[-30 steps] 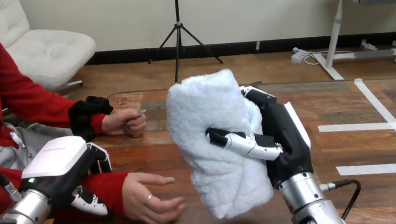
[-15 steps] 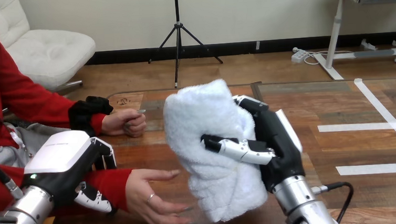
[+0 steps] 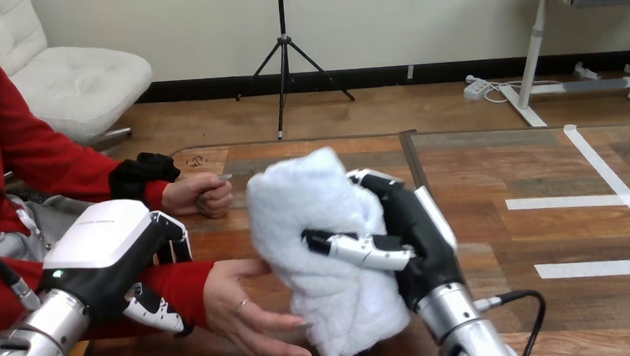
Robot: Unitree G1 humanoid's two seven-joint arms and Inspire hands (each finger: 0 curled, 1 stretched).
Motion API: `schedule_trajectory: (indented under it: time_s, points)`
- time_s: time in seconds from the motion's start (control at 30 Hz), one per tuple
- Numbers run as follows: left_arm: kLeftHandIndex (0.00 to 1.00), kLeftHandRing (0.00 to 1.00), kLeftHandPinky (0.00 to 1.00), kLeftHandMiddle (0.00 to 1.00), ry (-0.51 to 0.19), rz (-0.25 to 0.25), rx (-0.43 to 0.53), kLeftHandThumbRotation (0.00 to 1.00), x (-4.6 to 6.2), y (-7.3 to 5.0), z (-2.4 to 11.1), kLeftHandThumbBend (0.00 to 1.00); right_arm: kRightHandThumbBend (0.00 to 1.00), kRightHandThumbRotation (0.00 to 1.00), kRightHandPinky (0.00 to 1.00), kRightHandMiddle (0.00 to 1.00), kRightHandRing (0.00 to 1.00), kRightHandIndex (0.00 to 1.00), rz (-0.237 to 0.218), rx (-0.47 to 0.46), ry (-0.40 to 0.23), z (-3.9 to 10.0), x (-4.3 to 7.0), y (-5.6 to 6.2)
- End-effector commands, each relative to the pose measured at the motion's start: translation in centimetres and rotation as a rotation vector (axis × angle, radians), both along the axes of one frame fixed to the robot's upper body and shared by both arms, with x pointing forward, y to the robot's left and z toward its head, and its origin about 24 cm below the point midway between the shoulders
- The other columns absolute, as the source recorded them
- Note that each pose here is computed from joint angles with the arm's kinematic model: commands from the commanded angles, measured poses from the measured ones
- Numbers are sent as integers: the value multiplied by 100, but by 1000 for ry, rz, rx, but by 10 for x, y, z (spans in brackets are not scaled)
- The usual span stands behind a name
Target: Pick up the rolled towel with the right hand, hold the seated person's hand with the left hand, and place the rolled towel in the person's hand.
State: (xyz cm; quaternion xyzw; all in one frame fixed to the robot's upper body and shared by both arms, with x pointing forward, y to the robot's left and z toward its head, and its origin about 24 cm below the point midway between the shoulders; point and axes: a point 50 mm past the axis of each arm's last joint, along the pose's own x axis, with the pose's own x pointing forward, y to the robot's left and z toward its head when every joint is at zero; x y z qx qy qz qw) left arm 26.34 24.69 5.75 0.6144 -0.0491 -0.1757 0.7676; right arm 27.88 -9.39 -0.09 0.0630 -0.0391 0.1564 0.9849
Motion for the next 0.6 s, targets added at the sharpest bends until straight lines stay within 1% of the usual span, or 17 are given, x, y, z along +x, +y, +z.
schedule_trajectory:
  time_s: [0.0, 0.17, 0.3, 0.57]
  points:
    - [36, 30, 28, 35, -240, -121, -123, 0, 15, -32, 55, 89, 73, 0, 36, 49, 42, 48, 34, 2, -155, 33, 29, 22]
    - [36, 31, 28, 35, -241, -121, -129, 0, 14, -33, 57, 88, 74, 0, 36, 48, 41, 47, 50, -16, -139, 27, 29, 28]
    - [36, 31, 28, 36, -243, -125, -131, 0, 14, -34, 59, 87, 74, 0, 36, 48, 41, 47, 63, -28, -114, 22, 27, 34]
    - [36, 31, 28, 36, -237, -118, -136, 0, 16, -35, 59, 87, 75, 0, 35, 48, 40, 47, 91, -36, -95, 16, 23, 44]
